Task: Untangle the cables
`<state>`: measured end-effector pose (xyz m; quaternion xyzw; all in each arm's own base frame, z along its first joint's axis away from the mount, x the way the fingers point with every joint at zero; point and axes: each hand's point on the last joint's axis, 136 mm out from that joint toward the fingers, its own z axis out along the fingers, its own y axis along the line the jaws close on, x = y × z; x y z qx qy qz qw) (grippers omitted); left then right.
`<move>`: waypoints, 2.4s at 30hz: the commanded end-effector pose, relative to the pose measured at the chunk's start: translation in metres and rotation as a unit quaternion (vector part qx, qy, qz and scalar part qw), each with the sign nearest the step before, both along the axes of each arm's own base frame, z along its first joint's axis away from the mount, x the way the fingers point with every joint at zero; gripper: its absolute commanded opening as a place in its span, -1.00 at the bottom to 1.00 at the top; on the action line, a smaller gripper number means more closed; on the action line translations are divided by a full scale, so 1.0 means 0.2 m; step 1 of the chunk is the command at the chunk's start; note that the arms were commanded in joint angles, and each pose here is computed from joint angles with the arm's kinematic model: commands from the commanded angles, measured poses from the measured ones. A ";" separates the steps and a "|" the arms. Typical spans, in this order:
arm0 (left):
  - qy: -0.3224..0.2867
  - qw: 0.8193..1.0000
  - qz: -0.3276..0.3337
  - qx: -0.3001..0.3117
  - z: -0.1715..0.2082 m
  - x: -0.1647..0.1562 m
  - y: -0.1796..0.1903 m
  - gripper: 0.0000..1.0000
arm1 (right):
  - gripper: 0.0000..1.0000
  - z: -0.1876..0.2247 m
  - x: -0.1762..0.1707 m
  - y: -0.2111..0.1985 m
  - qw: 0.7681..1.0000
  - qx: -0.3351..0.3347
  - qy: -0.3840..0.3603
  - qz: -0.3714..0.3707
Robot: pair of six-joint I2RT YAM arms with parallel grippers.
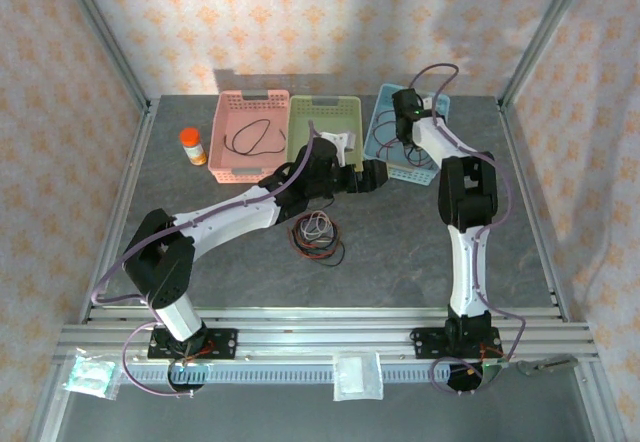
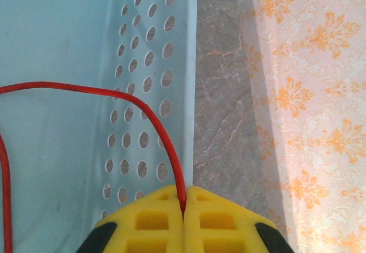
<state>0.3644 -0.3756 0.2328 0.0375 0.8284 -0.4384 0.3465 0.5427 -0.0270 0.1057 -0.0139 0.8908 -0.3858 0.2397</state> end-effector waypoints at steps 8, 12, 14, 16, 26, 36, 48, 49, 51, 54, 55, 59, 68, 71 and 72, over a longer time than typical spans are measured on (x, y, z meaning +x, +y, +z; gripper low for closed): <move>-0.025 0.999 0.004 -0.021 0.13 0.00 0.04 0.97 | -1.00 -0.22 -0.09 0.03 0.996 -0.031 0.087 0.022; -0.024 1.000 0.005 -0.018 0.12 0.00 0.04 0.97 | -1.00 -0.32 -0.12 0.09 0.992 0.007 0.117 0.042; -0.025 1.000 0.006 -0.018 0.13 0.00 0.05 0.97 | -1.00 -0.33 -0.11 0.13 0.992 0.035 0.114 0.050; -0.026 0.999 0.007 -0.018 0.13 0.00 0.06 0.97 | -1.00 -0.31 -0.08 0.18 0.990 0.070 0.105 0.058; -0.023 0.999 0.011 -0.024 0.12 0.01 0.07 0.97 | -0.95 -0.13 0.01 0.26 0.980 0.180 0.048 0.063; -0.021 0.999 0.007 -0.026 0.11 0.01 0.05 0.96 | -0.53 0.06 0.05 0.21 0.983 0.176 -0.012 0.051; -0.022 0.999 0.008 -0.026 0.11 0.00 0.06 0.95 | -0.17 0.25 0.09 0.27 0.975 0.204 -0.063 0.069; -0.022 0.999 0.008 -0.025 0.10 0.00 0.06 0.95 | -0.17 0.28 0.09 0.27 0.974 0.203 -0.070 0.072; -0.025 0.999 0.016 -0.015 0.10 0.01 0.08 0.95 | -0.17 0.34 0.08 0.29 0.971 0.209 -0.088 0.078; -0.037 0.998 0.043 0.015 0.11 0.03 0.15 0.95 | -0.15 0.47 0.06 0.33 0.963 0.227 -0.121 0.083; -0.040 0.997 0.060 0.034 0.10 0.04 0.20 0.95 | -0.15 0.51 0.03 0.35 0.959 0.235 -0.130 0.088; -0.034 0.985 0.138 0.095 0.04 0.03 0.43 0.90 | -0.14 0.66 -0.11 0.48 0.935 0.292 -0.168 0.108; 0.005 0.962 0.242 0.127 -0.17 -0.14 0.94 0.75 | -0.04 0.59 -0.63 0.86 0.892 0.399 -0.142 0.156; 0.022 0.962 0.224 0.154 -0.27 -0.22 0.98 0.76 | -0.04 0.52 -0.81 1.01 0.876 0.436 -0.117 0.171; 0.032 0.962 0.215 0.163 -0.32 -0.25 0.98 0.76 | -0.04 0.48 -0.88 1.05 0.873 0.444 -0.106 0.173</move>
